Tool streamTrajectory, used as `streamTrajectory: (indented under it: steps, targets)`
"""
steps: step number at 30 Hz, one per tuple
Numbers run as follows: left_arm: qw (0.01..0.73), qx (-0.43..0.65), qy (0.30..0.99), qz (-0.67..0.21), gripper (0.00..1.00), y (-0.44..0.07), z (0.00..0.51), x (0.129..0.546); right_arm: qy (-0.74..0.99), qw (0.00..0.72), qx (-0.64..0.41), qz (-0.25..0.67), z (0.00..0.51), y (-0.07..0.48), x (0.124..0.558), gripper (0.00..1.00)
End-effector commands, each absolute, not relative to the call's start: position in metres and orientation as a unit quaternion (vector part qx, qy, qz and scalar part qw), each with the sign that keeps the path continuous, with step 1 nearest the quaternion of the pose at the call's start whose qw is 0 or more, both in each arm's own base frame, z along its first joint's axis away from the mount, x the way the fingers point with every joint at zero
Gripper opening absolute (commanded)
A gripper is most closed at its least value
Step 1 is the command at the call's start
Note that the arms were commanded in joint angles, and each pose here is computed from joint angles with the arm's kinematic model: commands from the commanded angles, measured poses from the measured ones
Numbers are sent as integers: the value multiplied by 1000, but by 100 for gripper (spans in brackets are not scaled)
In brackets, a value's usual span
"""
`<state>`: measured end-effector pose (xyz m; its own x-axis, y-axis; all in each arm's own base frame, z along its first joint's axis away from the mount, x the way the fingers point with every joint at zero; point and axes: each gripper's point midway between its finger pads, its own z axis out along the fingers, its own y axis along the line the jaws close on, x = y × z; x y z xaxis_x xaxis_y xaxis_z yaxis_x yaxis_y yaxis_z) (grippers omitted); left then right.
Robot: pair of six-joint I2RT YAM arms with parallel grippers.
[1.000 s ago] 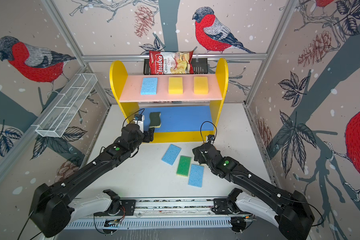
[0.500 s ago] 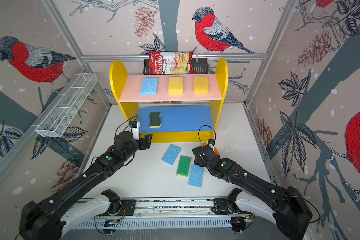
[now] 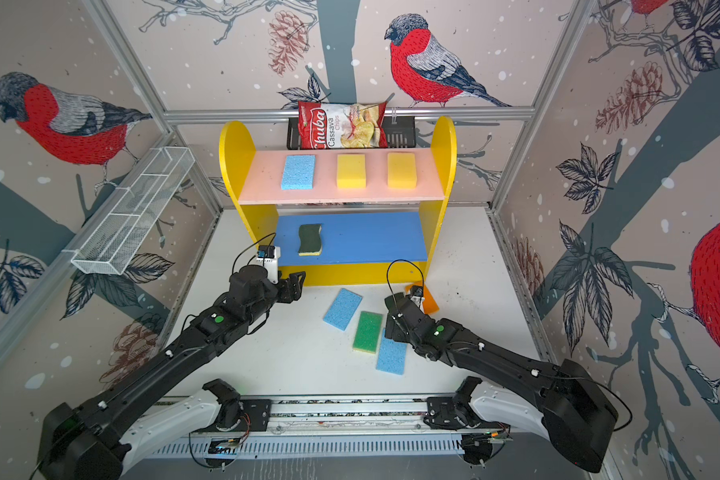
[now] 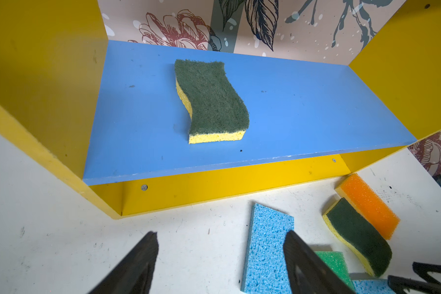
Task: Place and organize the cleaning sponges onto the shelf
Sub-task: 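Lower the open right gripper onto the dark green pad on the table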
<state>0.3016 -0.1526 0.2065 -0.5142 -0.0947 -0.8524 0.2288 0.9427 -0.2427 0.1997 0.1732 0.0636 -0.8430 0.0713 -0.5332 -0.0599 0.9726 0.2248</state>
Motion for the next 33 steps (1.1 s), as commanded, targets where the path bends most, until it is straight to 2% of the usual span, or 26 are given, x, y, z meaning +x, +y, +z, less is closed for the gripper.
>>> streamTrajectory:
  steps: [1,7,14,20,33]
  targets:
    - [491,36,854,-168,78,-152,208,300,954,273,22,122,61,181,190,95]
    - [500,30,848,-170,78,-149,210,296,955,278,5,99,61,191,184,96]
    - [498,29,849,-172,78,-147,206,292,953,298,24,53,66,168,200,99]
    - [494,27,853,-167,78,-146,199,292,956,289,37,40,56,151,215,99]
    - [482,26,861,-159,78,-149,187,300,957,287,8,37,46,157,237,98]
